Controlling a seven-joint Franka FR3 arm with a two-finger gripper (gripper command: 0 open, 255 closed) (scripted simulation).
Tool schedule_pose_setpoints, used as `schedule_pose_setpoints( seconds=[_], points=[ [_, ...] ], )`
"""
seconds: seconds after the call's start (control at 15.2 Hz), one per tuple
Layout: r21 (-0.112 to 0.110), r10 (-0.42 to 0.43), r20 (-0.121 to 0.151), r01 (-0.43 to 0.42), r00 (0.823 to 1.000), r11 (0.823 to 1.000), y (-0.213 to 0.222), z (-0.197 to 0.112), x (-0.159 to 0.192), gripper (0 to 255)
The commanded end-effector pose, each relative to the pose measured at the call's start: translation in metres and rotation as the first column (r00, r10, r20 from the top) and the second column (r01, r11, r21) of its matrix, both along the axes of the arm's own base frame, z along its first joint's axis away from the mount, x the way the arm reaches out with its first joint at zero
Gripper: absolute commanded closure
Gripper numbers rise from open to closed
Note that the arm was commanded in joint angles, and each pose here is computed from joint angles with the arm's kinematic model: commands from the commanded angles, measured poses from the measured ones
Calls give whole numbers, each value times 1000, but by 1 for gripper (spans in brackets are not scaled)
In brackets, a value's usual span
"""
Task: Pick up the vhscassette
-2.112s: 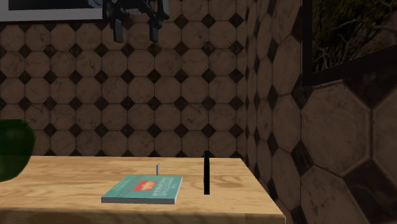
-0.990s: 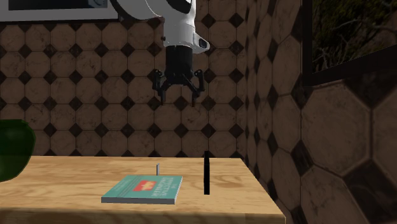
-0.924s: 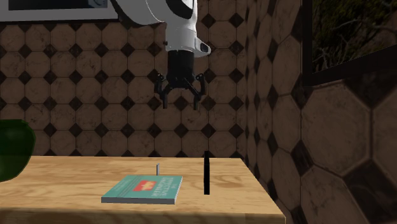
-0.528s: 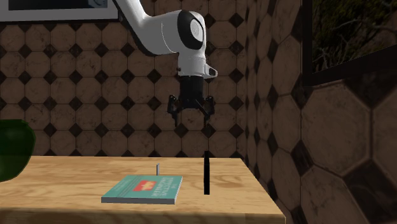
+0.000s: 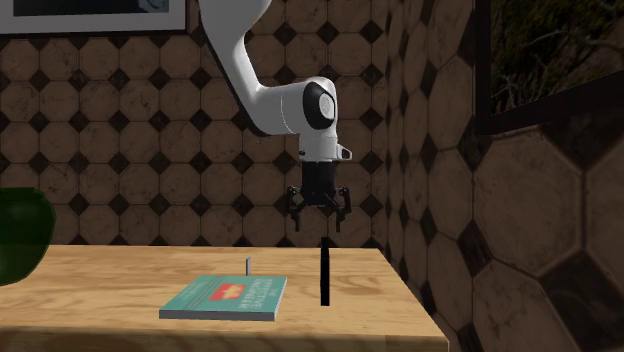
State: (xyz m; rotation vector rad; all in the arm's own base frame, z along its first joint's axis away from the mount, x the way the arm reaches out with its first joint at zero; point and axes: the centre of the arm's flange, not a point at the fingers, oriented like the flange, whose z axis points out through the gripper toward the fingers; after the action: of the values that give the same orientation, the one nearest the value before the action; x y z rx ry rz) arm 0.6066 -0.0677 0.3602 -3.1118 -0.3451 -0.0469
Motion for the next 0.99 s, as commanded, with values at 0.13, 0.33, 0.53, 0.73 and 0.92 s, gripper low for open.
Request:
schedule_pose_setpoints(
  seconds=[0.13,0.33,0.53,0.73,0.92],
  points=[
    [-13,28,-16,-28,999,1000,-7,-33,31,0],
    [-13,28,-16,-28,999,1000,-7,-49,31,0],
    [-13,28,-16,-28,999,1000,-7,-65,31,0],
    [-13,28,-16,-28,999,1000,-7,-73,31,0],
    [-13,28,-16,-28,999,1000,-8,-73,31,255]
  ],
)
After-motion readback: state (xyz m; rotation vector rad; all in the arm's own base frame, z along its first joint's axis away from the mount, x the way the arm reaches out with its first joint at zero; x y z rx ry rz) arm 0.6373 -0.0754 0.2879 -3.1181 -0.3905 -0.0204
